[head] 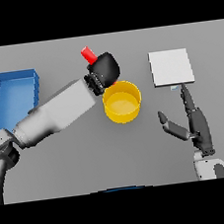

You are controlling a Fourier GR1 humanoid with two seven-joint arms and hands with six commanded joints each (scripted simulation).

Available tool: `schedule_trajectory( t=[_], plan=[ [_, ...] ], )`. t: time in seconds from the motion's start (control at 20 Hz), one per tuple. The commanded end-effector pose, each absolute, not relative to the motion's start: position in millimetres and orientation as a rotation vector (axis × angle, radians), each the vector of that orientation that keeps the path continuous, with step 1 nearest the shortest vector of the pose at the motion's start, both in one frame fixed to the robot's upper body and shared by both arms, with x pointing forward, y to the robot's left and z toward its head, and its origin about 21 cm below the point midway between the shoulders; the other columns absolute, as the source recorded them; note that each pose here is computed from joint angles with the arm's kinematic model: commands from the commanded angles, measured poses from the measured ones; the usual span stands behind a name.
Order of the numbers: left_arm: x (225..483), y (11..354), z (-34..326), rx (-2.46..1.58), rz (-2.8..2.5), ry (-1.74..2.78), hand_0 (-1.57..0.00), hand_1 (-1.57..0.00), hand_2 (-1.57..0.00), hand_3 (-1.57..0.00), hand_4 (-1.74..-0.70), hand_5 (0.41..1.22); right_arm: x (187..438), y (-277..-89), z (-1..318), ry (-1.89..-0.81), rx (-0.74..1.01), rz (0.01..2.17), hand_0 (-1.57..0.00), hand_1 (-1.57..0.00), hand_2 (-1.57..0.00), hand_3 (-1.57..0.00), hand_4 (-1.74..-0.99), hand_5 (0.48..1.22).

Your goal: Pick up the red beaker and tilt it to pour out 1 green nut into yellow bowl. Pick up the yellow bowl and place it on the metallic measuring scale.

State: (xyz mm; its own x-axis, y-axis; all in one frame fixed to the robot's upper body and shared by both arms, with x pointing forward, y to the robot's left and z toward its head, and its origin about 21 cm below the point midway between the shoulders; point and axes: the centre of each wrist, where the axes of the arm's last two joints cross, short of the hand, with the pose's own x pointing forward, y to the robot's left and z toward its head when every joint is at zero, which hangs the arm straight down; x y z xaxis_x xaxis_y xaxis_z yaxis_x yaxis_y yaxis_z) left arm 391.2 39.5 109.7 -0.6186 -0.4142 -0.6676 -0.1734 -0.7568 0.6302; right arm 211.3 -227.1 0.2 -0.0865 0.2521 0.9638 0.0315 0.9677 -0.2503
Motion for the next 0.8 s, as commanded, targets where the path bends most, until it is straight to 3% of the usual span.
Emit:
schedule_trajectory(
  t=[0.0, 0.25, 0.5, 0.65, 0.75],
  plan=[
    [391.9, 37.4, 112.6, 1.312, -2.536, -1.005, -1.57, -1.57, -1.57, -1.56, -1.74, 1.221, 212.5, -227.1, 0.8, -1.660, -0.230, 0.186, 0.00, 0.00, 0.00, 0.00, -1.270, 0.588],
    [392.8, 22.0, 111.2, 1.391, -2.678, -0.871, -1.57, -1.57, -1.57, -1.57, -1.74, 1.221, 209.9, -227.3, 2.1, -1.663, -0.254, 0.200, 0.00, 0.00, 0.00, 0.00, -1.216, 0.585],
    [395.0, 17.2, 115.9, 1.461, -2.807, -0.815, -1.57, -1.57, -1.57, -1.57, -1.73, 1.221, 209.2, -223.9, -1.8, -1.680, -0.246, 0.211, 0.00, 0.00, 0.00, 0.00, -1.209, 0.593],
    [397.1, 14.2, 132.8, 1.500, -2.817, -0.795, -1.57, -1.57, -1.57, -1.57, -1.73, 1.221, 209.5, -225.9, 2.2, -1.680, -0.276, 0.223, 0.00, 0.00, 0.00, 0.00, -1.206, 0.592],
    [408.5, 16.5, 162.2, 1.542, -2.762, -0.845, -1.57, -1.57, -1.57, -1.57, -1.73, 1.221, 212.2, -221.1, 3.6, -1.694, -0.265, 0.218, 0.00, 0.00, 0.00, 0.00, -1.209, 0.592]
  ],
)
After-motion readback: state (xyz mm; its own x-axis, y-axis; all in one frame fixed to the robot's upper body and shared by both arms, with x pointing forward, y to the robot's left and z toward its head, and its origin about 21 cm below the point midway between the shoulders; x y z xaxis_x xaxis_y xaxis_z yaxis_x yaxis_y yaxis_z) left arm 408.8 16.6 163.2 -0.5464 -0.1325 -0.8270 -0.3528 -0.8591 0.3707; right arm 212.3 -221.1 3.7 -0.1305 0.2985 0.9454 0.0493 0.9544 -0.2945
